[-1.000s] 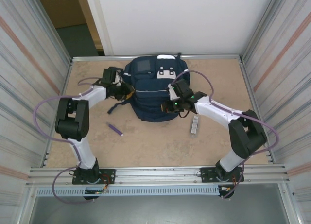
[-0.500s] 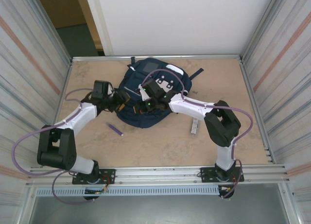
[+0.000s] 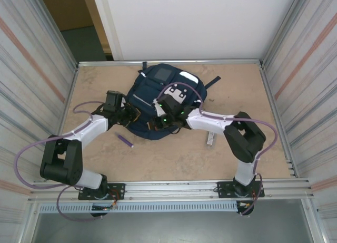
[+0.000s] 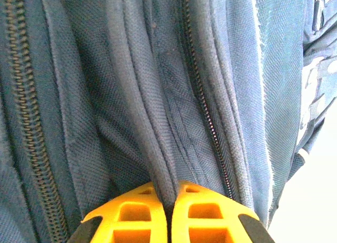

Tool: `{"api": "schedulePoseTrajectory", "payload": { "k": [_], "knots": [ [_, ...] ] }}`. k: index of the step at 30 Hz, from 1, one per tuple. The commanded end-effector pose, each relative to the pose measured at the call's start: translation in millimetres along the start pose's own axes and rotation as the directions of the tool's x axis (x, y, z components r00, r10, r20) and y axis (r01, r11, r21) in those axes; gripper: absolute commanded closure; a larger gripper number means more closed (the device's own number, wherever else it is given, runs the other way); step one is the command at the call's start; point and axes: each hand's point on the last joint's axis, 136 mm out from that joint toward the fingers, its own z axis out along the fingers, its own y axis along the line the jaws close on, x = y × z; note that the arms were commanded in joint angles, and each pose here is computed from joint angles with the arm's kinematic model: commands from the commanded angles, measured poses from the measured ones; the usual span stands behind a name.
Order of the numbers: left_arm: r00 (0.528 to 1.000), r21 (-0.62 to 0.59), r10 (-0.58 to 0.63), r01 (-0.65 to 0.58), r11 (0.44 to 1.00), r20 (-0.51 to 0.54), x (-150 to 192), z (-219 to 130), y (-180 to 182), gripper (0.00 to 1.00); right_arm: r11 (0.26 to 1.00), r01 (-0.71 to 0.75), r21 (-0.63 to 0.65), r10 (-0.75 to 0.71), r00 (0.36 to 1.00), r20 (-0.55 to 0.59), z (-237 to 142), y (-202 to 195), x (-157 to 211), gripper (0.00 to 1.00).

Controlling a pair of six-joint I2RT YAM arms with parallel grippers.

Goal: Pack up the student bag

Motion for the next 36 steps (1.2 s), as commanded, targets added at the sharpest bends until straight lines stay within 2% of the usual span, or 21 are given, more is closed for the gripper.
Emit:
{"api": "schedulePoseTrajectory", "payload": {
  "k": [1, 3, 9, 16, 20, 23, 24, 25, 28, 32, 36],
  "knots": [
    [0.995, -0.017, 0.028, -0.027, 0.999, 0.098, -35.9, -14.5, 7.3, 1.00, 0.988, -0.018, 0.152, 0.022, 0.999, -0.025, -36.3, -55.7, 23.2, 1.00],
    [0.996, -0.001, 0.018, -0.018, 1.000, 0.090, -43.8, -18.3, 8.7, 1.00, 0.965, -0.055, 0.258, 0.057, 0.998, -0.001, -57.0, -95.0, 27.2, 1.00],
    [0.996, 0.039, 0.040, -0.043, 0.998, 0.080, -51.3, -23.0, 2.1, 1.00, 0.885, -0.181, 0.429, 0.153, 0.983, 0.099, -98.0, -186.7, 15.2, 1.00],
    [0.999, 0.059, 0.050, -0.050, 0.997, -0.004, -35.9, -17.0, 4.1, 1.00, 0.833, -0.233, 0.502, 0.180, 0.972, 0.153, -101.7, -249.4, -22.9, 0.98],
    [0.997, 0.071, 0.057, -0.054, 0.996, -0.050, -25.2, -16.8, 5.7, 1.00, 0.798, -0.260, 0.544, 0.196, 0.965, 0.173, -107.8, -275.5, -38.0, 0.87],
    [0.994, 0.101, 0.090, -0.083, 0.991, -0.068, -20.5, -18.1, 1.7, 1.00, 0.820, -0.253, 0.513, 0.193, 0.967, 0.168, -108.7, -271.1, -42.3, 0.79],
    [0.992, 0.113, 0.101, -0.092, 0.989, -0.074, -18.8, -20.3, -0.9, 0.93, 0.828, -0.249, 0.502, 0.188, 0.967, 0.171, -110.2, -266.6, -42.6, 0.77],
    [0.991, 0.121, 0.113, -0.103, 0.987, -0.073, -17.5, -23.8, -4.3, 0.80, 0.835, -0.245, 0.492, 0.180, 0.968, 0.175, -112.5, -259.9, -43.1, 0.74],
    [0.989, 0.100, 0.143, -0.138, 0.985, -0.041, -15.1, -36.4, -7.8, 0.68, 0.851, -0.173, 0.497, 0.109, 0.982, 0.156, -121.1, -236.8, -40.7, 0.67],
    [0.988, 0.053, 0.155, -0.154, 0.987, -0.011, -17.1, -50.2, -12.0, 0.60, 0.808, -0.049, 0.587, -0.024, 0.993, 0.117, -138.3, -207.7, -36.0, 0.63],
    [0.989, 0.055, 0.145, -0.145, 0.988, 0.004, -17.7, -48.1, -27.1, 0.55, 0.746, 0.021, 0.665, -0.135, 0.984, 0.120, -158.2, -181.1, -41.1, 0.57]
  ]
}}
